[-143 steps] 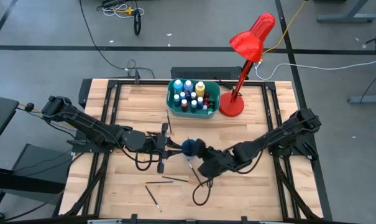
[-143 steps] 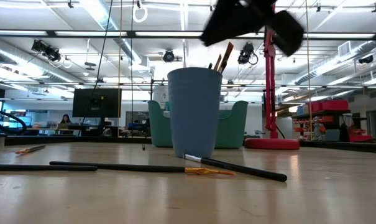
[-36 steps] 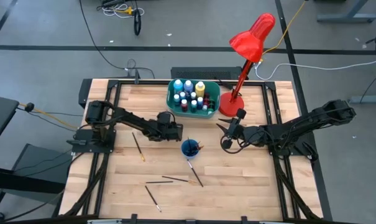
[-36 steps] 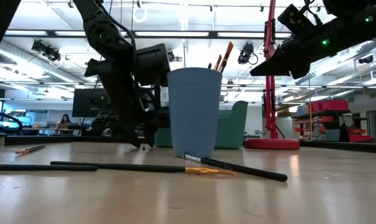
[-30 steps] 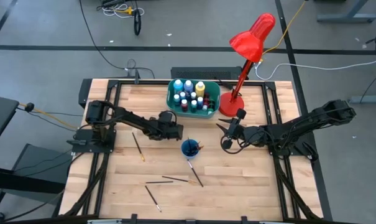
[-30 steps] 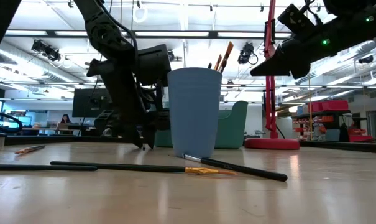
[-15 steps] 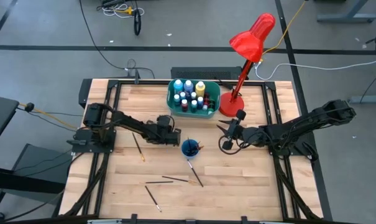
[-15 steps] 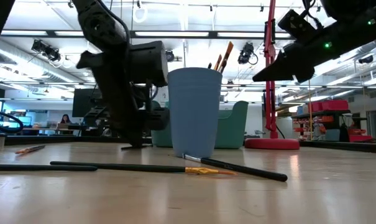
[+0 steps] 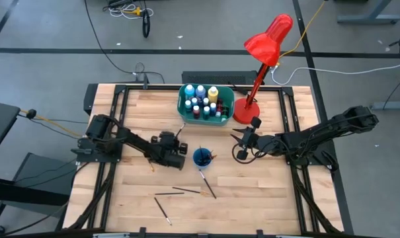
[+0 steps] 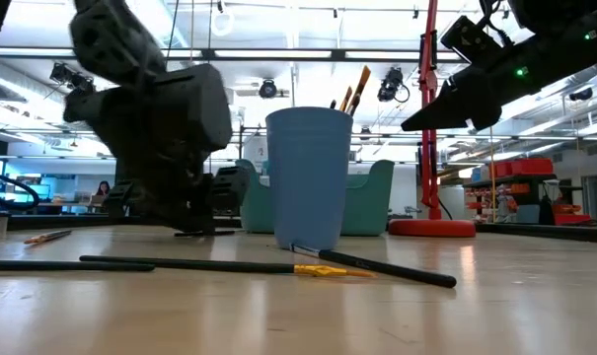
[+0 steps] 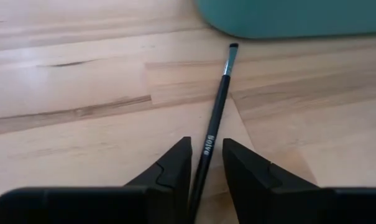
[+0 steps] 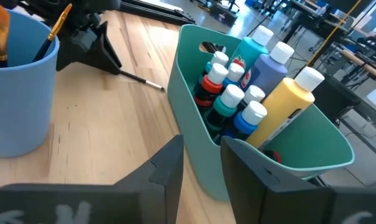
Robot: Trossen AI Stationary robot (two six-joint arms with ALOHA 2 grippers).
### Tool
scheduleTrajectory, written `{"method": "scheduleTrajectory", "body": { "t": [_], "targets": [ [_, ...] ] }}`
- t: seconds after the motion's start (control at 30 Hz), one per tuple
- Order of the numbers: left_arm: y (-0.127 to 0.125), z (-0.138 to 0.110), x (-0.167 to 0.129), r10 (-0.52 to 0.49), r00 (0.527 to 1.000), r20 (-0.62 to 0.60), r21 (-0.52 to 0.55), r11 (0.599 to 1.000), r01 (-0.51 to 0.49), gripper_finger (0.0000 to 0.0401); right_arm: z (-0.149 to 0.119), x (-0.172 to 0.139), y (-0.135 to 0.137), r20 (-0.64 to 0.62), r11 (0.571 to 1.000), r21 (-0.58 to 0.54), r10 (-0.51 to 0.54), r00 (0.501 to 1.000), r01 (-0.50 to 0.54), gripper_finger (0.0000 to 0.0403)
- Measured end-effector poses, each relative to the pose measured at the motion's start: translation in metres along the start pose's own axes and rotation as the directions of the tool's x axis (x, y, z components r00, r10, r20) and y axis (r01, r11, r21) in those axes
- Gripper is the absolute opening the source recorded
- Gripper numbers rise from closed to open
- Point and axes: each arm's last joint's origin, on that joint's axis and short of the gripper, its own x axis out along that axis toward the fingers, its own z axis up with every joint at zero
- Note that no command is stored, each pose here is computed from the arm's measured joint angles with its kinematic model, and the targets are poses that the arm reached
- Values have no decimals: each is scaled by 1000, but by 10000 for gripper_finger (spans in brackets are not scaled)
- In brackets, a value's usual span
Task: Pick & Place Paint Supplies
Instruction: Put the silver paint brush into the blue cup
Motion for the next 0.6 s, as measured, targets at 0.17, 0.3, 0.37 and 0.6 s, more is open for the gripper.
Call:
{"method": "scheduleTrajectory", "body": {
  "t": [0.17,0.3,0.37,0.6],
  "targets": [
    [9,-12,-2,-70,995,69,79,995,64,101,0,0,0,0,1000,0,0,1000,0,110],
    [17,-17,0,-97,991,94,77,993,89,100,0,0,0,0,1000,0,0,1000,0,110],
    [21,-18,1,-108,989,105,58,993,102,99,0,0,0,0,1000,-1,0,1000,0,110],
    [28,-22,3,-143,980,136,58,989,136,50,0,0,0,1,1000,-5,-1,1000,1,110]
  ]
}}
